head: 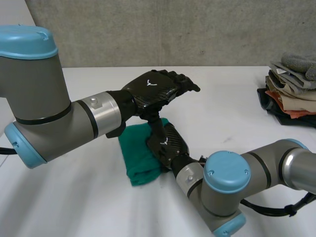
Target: Fold the laundry.
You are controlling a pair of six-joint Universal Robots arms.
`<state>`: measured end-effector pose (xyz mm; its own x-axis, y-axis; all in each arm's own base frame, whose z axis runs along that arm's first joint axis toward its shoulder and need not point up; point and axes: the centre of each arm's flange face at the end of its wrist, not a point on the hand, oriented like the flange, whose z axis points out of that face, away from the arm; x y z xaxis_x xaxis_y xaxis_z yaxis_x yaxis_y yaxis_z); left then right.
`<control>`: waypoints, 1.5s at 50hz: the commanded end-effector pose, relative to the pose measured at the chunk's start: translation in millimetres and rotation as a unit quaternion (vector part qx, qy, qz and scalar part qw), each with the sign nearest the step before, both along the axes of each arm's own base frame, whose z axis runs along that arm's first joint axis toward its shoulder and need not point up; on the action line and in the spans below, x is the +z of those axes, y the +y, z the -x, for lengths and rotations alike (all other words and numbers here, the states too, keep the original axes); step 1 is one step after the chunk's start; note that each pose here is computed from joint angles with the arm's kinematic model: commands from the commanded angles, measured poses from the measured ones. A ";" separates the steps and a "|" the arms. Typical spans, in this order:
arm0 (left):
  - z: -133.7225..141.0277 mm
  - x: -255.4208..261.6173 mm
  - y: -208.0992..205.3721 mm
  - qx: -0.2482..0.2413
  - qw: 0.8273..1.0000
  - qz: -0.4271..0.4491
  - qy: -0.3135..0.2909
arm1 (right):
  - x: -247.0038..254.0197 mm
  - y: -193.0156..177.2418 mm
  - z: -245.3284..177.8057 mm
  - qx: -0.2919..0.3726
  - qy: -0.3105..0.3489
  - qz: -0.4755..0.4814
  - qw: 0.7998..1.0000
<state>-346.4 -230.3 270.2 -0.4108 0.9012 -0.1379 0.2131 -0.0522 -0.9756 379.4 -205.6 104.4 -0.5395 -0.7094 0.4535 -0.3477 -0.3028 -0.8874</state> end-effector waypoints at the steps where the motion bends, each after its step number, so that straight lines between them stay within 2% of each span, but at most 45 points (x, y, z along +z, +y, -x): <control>1: -3.9 3.5 -4.4 0.010 1.000 0.004 0.002 | 18.6 -16.3 -10.9 0.001 -0.026 0.019 0.999; 10: -5.6 2.8 -5.1 0.013 1.000 0.002 0.001 | -4.4 -16.6 -10.8 0.005 0.016 -0.028 0.999; 27: -6.3 2.1 -5.2 0.015 1.000 0.001 0.000 | 10.4 -26.3 -13.3 0.000 -0.001 -0.008 1.000; 31: -10.3 9.9 -7.3 0.021 1.000 0.010 0.005 | 28.1 -43.1 -16.8 -0.010 -0.027 0.017 0.999; 34: -15.8 18.2 -11.5 0.030 0.999 0.020 0.012 | 53.4 -73.6 -10.7 -0.036 -0.069 0.054 0.996; 38: -22.4 34.3 -14.5 0.040 0.998 0.039 0.025 | 101.3 -108.6 -3.2 -0.058 -0.145 0.120 0.980; 42: -29.0 53.2 -17.5 0.052 0.996 0.056 0.046 | 159.4 -154.7 27.2 -0.097 -0.218 0.201 0.950; 45: -30.4 57.0 -19.7 0.055 0.995 0.058 0.056 | 187.4 -175.7 50.1 -0.120 -0.241 0.241 0.932; 50: -29.9 57.3 -19.3 0.055 0.995 0.052 0.065 | 230.0 -226.3 125.4 -0.175 -0.273 0.287 0.901; 54: -29.5 54.8 -17.5 0.054 0.995 0.047 0.064 | 237.0 -260.4 190.1 -0.205 -0.272 0.298 0.892; 59: -29.4 51.7 -16.3 0.052 0.996 0.043 0.061 | 218.2 -296.6 259.8 -0.216 -0.244 0.290 0.900; 63: -28.4 49.4 -14.8 0.051 0.996 0.038 0.060 | 170.6 -324.3 303.7 -0.217 -0.218 0.244 0.920; 64: -28.4 48.5 -14.6 0.051 0.996 0.037 0.059 | 145.6 -331.8 321.4 -0.222 -0.207 0.218 0.928; 69: -26.8 38.7 -13.0 0.048 0.997 0.025 0.052 | 75.1 -337.5 364.7 -0.233 -0.180 0.143 0.945; 75: -23.7 33.3 -8.0 0.041 0.998 0.020 0.047 | 45.2 -321.9 384.8 -0.217 -0.161 0.094 0.958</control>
